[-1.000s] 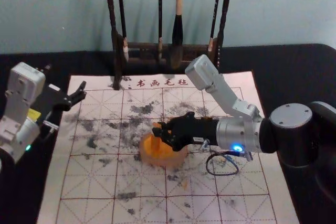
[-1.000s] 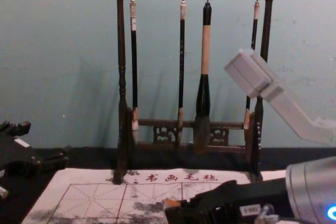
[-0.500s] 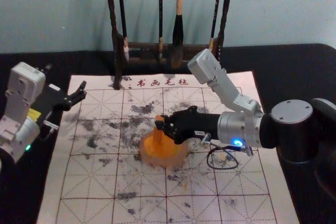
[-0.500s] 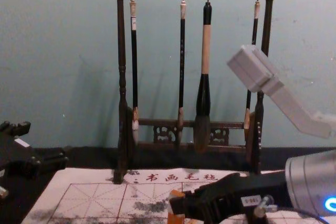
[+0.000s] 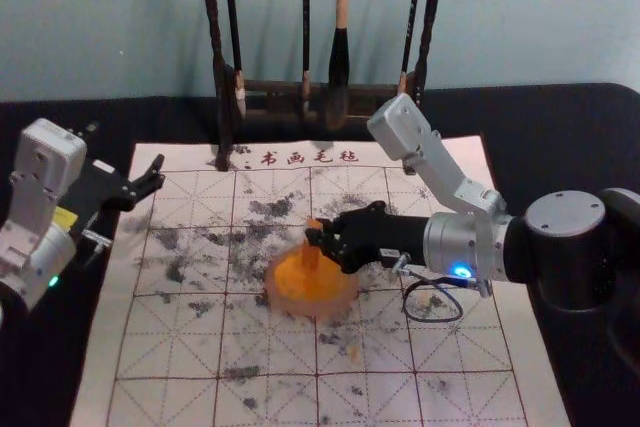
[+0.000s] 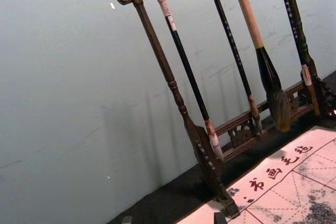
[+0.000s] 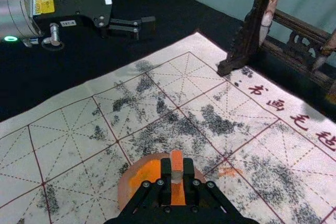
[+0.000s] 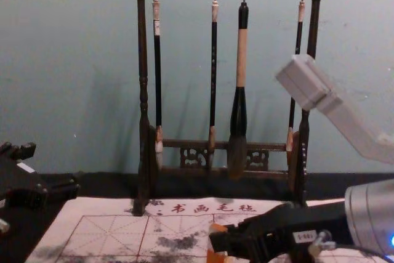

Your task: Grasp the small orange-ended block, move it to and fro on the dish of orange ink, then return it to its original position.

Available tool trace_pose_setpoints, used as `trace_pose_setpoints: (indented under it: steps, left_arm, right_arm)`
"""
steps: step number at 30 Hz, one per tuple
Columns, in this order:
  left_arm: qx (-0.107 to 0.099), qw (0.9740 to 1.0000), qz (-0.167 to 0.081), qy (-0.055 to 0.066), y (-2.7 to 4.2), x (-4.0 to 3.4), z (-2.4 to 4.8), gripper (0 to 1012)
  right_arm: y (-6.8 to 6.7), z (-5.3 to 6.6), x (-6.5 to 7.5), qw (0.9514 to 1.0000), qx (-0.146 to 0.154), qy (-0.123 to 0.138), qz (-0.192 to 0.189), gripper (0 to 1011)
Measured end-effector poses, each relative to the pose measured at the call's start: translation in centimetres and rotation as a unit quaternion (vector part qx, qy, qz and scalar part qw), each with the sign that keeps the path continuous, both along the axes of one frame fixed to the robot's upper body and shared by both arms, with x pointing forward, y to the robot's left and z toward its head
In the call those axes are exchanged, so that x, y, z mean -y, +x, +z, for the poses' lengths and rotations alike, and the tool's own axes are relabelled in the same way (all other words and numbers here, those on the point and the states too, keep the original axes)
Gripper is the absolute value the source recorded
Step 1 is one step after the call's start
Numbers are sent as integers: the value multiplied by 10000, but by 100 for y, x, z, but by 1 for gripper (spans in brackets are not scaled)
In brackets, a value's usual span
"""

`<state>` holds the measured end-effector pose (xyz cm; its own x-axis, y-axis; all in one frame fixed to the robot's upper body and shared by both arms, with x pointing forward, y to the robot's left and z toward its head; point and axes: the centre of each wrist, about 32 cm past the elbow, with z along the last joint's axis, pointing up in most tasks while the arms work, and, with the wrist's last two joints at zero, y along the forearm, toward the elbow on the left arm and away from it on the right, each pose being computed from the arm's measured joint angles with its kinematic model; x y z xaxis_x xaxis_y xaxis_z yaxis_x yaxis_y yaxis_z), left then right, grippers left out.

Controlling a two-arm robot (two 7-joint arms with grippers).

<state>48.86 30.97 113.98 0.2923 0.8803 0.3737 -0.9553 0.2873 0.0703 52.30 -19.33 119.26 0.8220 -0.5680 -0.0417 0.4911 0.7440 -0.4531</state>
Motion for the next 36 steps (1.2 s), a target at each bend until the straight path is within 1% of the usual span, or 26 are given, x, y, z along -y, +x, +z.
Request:
trace_pose_setpoints:
  steps: [11,21,36]
  left_arm:
    - [1,10000,0,0,0,0,0,1001]
    - [0,10000,0,0,0,0,0,1001]
    - [0,10000,0,0,0,0,0,1001]
  right_arm:
    - [-14,9,85,10000,1,6,-75,124]
    - [-66,12,173,10000,-32,21,-53,124]
    - [-150,-1,188,10000,-70,25,63,124]
